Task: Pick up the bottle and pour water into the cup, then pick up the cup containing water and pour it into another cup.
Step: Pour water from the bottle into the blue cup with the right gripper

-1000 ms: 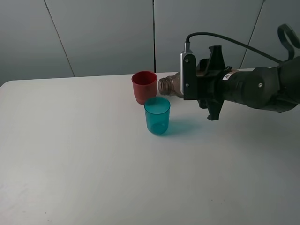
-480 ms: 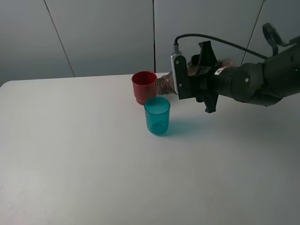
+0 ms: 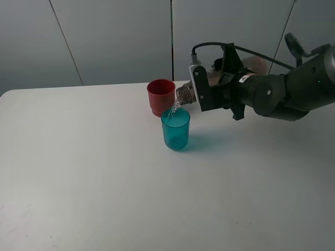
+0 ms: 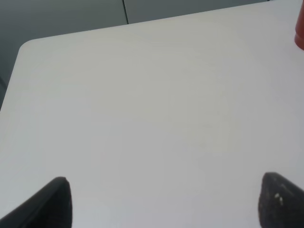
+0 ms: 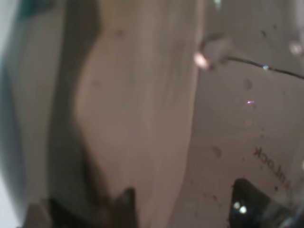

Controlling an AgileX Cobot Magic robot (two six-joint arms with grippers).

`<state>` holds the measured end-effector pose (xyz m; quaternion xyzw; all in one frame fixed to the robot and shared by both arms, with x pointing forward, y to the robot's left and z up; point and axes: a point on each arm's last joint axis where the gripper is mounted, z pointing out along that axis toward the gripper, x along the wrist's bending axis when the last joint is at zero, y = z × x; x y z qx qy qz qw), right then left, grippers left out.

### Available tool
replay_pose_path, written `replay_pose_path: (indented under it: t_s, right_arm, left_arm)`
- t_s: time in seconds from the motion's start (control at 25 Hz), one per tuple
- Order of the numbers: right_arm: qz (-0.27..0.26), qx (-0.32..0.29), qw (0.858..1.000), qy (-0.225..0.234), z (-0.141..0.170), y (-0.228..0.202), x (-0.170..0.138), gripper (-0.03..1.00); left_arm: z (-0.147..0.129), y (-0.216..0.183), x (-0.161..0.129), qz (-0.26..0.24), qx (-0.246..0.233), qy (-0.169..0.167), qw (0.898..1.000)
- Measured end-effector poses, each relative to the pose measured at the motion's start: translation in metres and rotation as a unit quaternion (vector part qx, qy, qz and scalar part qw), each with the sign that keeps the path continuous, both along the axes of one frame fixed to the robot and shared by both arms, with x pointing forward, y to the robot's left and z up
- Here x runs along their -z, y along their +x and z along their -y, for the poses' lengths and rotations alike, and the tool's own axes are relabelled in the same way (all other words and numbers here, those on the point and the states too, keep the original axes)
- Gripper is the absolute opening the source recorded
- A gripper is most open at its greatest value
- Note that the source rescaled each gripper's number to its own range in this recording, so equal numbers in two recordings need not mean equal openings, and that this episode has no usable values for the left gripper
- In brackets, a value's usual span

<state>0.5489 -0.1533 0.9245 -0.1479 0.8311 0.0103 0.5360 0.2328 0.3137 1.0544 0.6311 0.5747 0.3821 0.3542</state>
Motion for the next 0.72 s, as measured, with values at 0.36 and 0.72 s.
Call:
replay_pose_path:
  t_s: [0.36,0.72]
  right_arm:
    - [0.021,0.001,1.0,-0.02,0.0022,0.0019,-0.0028,0.04]
    - [0.024,0.002,0.999,-0.021,0.0024,0.0022,-0.0034,0.04]
  left_arm:
    - [0.0,0.0,0.0,0.0,0.0,0.0,1.0]
    - [0.0,0.0,0.0,0.0,0.0,0.0,1.0]
